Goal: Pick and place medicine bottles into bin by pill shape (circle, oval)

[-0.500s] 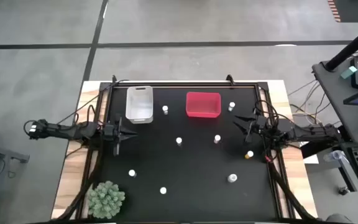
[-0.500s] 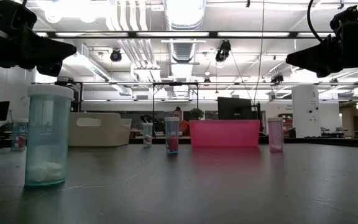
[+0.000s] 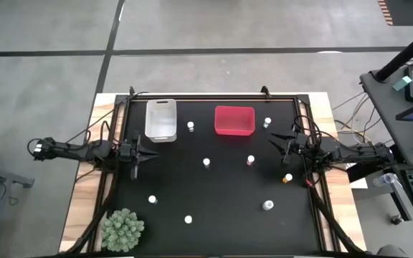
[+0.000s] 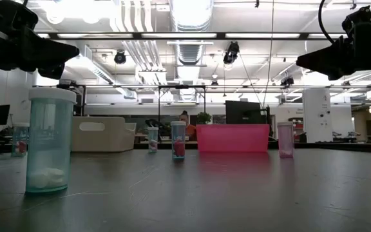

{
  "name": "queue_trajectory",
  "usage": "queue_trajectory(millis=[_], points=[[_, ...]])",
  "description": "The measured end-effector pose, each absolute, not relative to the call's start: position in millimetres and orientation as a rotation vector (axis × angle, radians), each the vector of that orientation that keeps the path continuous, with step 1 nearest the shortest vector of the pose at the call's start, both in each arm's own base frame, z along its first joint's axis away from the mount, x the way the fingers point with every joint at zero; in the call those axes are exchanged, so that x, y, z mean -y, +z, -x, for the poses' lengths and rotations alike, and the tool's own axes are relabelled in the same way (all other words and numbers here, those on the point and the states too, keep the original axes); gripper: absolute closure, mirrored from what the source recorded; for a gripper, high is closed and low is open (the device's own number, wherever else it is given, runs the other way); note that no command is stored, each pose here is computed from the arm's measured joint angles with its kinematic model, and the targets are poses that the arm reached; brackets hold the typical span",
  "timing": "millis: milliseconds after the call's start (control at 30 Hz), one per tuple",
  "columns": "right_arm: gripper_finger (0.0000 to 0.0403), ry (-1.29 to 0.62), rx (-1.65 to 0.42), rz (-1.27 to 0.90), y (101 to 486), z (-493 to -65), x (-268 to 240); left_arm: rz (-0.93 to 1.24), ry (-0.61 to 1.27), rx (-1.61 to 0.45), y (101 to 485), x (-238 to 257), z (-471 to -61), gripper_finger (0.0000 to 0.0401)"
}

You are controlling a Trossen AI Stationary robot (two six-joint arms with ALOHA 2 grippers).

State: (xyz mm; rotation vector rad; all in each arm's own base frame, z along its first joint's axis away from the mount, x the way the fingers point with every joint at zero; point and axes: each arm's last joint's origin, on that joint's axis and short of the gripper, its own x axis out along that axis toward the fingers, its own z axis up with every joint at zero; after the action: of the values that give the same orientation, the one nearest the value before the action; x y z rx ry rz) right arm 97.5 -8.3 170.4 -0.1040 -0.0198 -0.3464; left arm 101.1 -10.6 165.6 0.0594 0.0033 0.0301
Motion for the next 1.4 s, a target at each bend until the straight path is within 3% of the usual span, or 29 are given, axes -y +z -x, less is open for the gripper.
queue_trajectory(millis=[1400], points=[[0.028, -0.347, -0.043, 0.116, 165.2, -101.4, 8.6, -0.059, 0.031, -0.002, 165.8, 10.5, -101.1, 0.0375]])
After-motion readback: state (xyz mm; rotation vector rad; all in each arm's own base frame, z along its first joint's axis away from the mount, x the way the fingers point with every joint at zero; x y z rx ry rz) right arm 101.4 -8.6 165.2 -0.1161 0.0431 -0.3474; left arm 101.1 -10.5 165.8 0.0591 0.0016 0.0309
